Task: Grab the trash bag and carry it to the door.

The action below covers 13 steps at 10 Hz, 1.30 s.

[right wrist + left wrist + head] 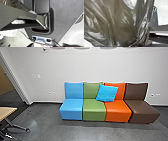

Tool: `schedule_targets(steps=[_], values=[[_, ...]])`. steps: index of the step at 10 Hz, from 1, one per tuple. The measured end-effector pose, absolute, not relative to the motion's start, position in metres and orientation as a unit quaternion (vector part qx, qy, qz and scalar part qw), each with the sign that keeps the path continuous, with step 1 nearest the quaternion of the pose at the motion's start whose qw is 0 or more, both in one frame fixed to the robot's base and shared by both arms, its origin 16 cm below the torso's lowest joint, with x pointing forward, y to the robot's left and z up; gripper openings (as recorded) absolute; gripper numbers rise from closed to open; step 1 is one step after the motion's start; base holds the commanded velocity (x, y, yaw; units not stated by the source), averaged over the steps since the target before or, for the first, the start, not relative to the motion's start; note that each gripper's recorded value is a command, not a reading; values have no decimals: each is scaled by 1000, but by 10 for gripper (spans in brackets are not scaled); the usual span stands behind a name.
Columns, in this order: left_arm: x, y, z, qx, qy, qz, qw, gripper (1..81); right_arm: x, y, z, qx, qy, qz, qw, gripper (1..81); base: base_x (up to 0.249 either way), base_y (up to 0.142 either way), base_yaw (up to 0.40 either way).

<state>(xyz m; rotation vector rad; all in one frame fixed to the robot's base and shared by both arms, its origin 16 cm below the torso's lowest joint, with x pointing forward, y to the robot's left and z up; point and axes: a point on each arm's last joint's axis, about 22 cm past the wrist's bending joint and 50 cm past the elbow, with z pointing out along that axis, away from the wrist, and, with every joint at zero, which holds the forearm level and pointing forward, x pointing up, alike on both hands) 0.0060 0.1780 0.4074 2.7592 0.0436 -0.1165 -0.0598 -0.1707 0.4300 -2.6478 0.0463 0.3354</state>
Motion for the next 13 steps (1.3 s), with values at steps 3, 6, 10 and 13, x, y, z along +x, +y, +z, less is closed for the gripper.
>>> schedule_targets(steps=[3, 6, 10, 13], values=[[7, 179, 415, 982, 10, -26, 188, 10, -58, -172, 435, -967, 12, 105, 233, 811, 0, 0, 0], [13, 179, 424, 982, 4, 3, 188, 10, -52, -171, 440, -970, 5, 75, 233, 811, 0, 0, 0], [17, 178, 431, 982, 0, 14, 189, 10, -48, -168, 446, -970, 0, 63, 235, 811, 0, 0, 0], [24, 174, 432, 981, -1, 20, 190, 10, -39, -167, 446, -970, -1, 56, 235, 811, 0, 0, 0]])
